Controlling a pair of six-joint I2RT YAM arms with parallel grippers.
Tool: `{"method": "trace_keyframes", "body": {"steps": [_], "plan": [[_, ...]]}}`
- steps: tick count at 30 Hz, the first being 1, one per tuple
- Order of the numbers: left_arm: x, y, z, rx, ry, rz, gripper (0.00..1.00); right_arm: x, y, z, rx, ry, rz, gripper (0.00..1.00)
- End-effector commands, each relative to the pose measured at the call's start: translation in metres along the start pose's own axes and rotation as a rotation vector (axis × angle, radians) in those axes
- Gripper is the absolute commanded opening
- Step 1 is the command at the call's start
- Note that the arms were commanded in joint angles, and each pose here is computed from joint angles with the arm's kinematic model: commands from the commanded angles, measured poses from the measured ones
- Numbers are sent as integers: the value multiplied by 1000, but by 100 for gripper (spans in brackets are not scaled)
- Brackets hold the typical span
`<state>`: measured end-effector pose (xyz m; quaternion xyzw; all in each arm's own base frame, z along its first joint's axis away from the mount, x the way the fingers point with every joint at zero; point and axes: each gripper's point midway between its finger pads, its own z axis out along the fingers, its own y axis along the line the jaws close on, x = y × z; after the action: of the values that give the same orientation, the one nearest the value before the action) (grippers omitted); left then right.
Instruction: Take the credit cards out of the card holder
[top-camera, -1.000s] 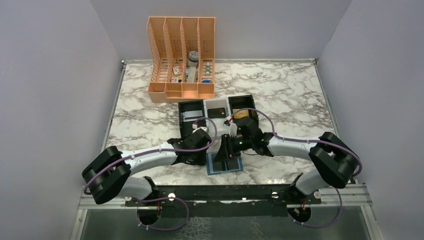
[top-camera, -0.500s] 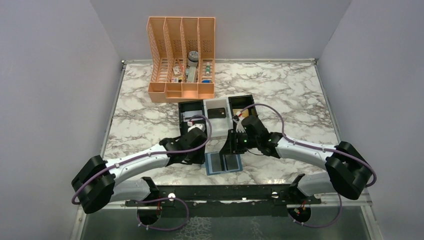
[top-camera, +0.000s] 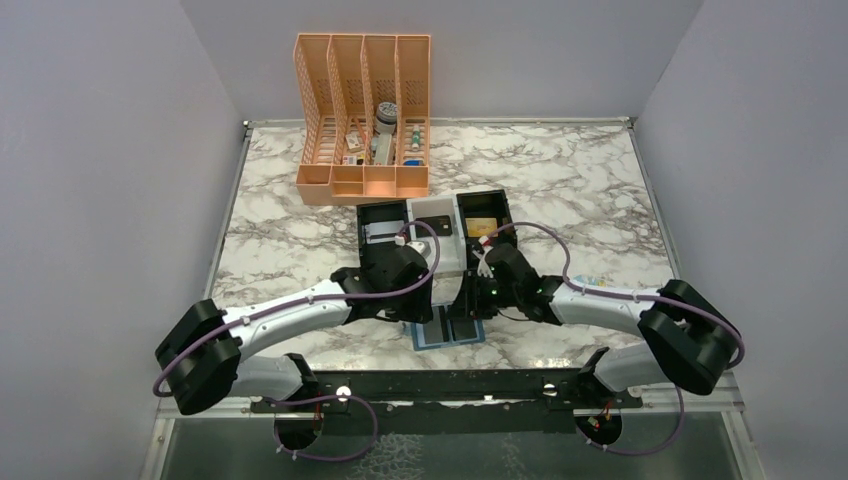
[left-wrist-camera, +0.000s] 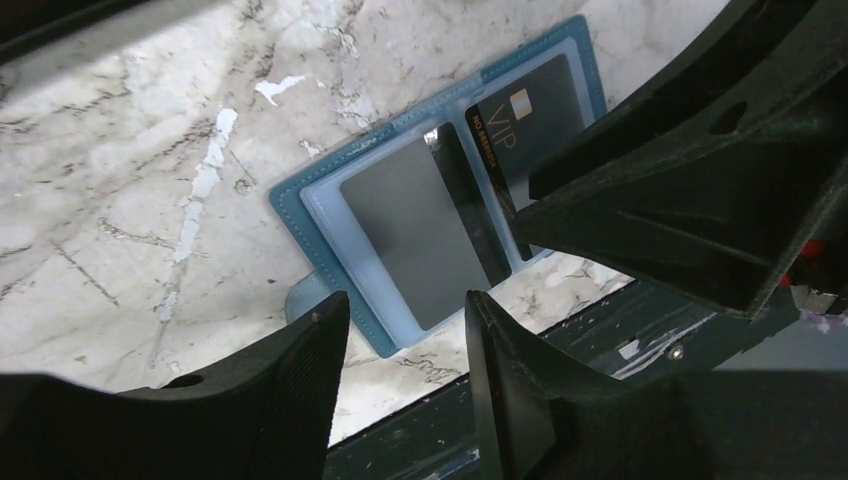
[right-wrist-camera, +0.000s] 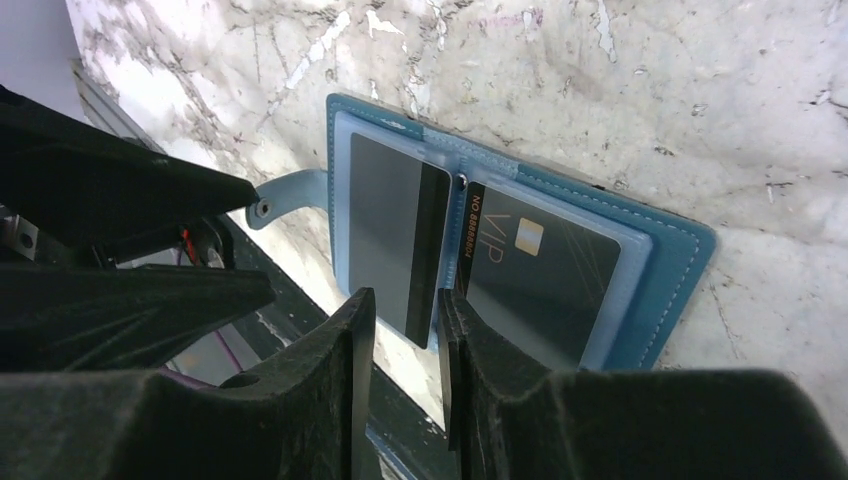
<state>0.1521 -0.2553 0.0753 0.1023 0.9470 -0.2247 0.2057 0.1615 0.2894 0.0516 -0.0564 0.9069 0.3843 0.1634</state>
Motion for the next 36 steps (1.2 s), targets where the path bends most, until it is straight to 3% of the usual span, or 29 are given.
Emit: {"method": "trace_keyframes", "body": {"steps": [1, 23, 32, 36], "plan": [[5, -15, 8, 46, 35, 30, 47, 2, 9, 9, -61, 25, 16, 29], [39, 31, 41, -162, 131, 42, 22, 24, -8, 23, -57, 109, 54, 23], [40, 35, 42, -180, 134, 54, 21, 18, 1, 20, -99, 85, 50, 2], [42, 38, 44, -194, 145, 59, 20, 14, 0, 13, -112, 77, 56, 1]]}}
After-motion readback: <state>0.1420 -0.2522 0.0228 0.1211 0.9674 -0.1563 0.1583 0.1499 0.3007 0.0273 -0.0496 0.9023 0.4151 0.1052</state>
